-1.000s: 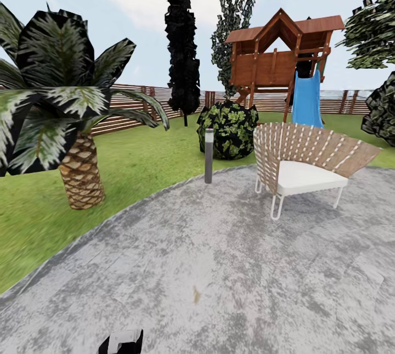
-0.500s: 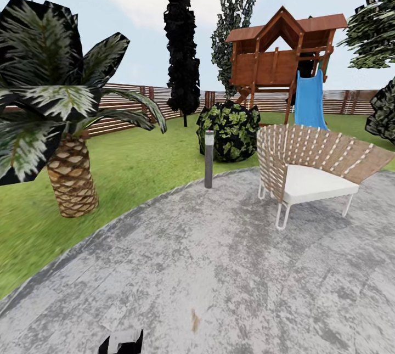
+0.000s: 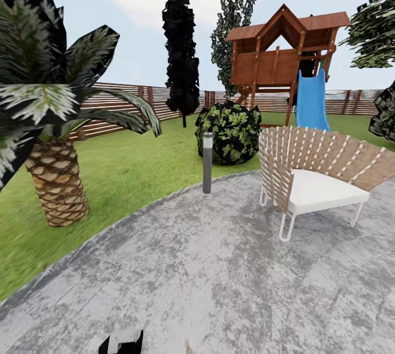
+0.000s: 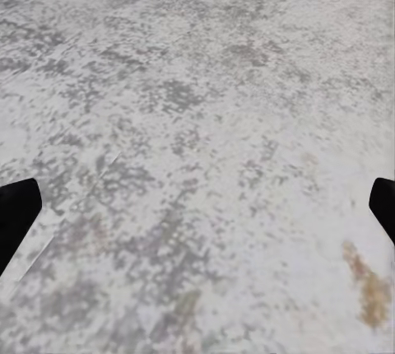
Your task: Pick up the pesticide atomizer in the garden and spray insectifuge to fully cover both potted plants in the garden.
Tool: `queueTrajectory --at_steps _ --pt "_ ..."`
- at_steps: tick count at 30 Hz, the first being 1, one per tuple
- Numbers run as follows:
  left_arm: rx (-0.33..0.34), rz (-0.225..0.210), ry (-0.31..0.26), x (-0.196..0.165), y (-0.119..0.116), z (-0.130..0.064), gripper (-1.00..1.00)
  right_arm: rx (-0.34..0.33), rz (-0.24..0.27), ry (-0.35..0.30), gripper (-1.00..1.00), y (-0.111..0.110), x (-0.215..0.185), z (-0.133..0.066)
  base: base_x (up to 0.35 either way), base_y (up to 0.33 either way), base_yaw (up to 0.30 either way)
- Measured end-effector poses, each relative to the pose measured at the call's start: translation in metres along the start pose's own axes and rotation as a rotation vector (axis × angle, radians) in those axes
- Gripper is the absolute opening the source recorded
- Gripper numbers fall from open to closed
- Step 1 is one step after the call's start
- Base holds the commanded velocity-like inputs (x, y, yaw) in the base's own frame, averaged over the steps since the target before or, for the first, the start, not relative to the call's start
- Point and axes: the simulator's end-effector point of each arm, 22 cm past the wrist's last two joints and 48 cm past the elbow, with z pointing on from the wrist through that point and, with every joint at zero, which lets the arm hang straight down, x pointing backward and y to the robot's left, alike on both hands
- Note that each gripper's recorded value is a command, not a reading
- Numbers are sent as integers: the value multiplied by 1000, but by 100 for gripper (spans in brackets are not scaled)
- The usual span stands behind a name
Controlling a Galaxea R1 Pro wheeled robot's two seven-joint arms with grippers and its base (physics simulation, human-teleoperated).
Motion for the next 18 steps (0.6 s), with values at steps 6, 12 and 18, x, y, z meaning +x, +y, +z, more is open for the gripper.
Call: queueTrajectory --at_steps 6,12,18 --pt "0 0 0 0 0 0 100 0 0 0 100 0 0 0 329 -163 0" --pt "0 1 0 0 0 0 100 0 0 0 100 0 0 0 319 -182 0" --pt "0 0 0 0 0 0 100 -1 0 1 100 0 0 0 305 -208 0"
